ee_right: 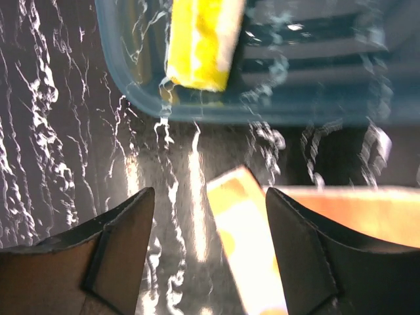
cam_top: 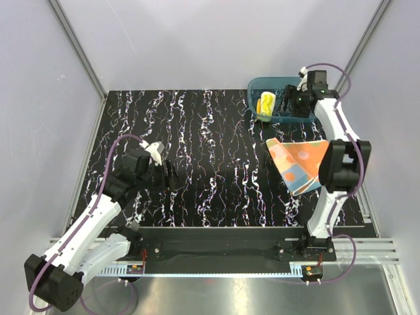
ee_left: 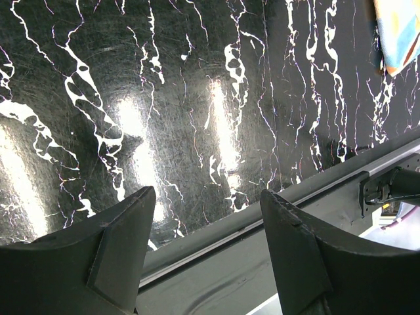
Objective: Roll the towels
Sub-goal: Move the towel to the center of the board
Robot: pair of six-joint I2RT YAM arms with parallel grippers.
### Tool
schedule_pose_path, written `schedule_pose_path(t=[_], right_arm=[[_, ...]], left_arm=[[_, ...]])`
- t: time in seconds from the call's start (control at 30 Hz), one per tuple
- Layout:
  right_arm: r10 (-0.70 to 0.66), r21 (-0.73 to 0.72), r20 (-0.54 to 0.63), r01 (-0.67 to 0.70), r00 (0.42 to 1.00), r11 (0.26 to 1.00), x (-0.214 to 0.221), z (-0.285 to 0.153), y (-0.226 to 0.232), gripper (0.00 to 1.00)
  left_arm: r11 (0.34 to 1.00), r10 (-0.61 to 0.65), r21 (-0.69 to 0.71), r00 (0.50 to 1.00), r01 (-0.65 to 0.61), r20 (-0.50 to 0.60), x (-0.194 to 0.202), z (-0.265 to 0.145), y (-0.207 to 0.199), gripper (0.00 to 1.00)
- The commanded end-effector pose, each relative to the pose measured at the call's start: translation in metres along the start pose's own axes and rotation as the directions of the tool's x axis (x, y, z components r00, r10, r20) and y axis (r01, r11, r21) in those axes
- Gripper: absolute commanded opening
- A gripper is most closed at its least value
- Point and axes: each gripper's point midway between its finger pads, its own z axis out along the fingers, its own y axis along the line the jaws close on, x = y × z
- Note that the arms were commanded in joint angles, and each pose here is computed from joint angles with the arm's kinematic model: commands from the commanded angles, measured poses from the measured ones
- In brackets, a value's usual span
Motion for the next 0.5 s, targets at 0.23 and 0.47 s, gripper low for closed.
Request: schedule_pose_path(t=[0.23,0.47], right_arm=[[0.232,0.367,0.091,-0.249,0.968,0.896,0.081,-0.099,-0.052,0.77],[0.378,0.465,-0.056,-0.311,0.924,0.829,0.18,-0.097,-0.089,0.77]], left_arm=[[0.998,0.045,0.039,0.995,-0.049,0.088,-0.017,-0.01,-0.011,0.7],[0.997,0.048,0.049,0.996,-0.052,0.081,-0.015,-0.011,-0.012,0.7]])
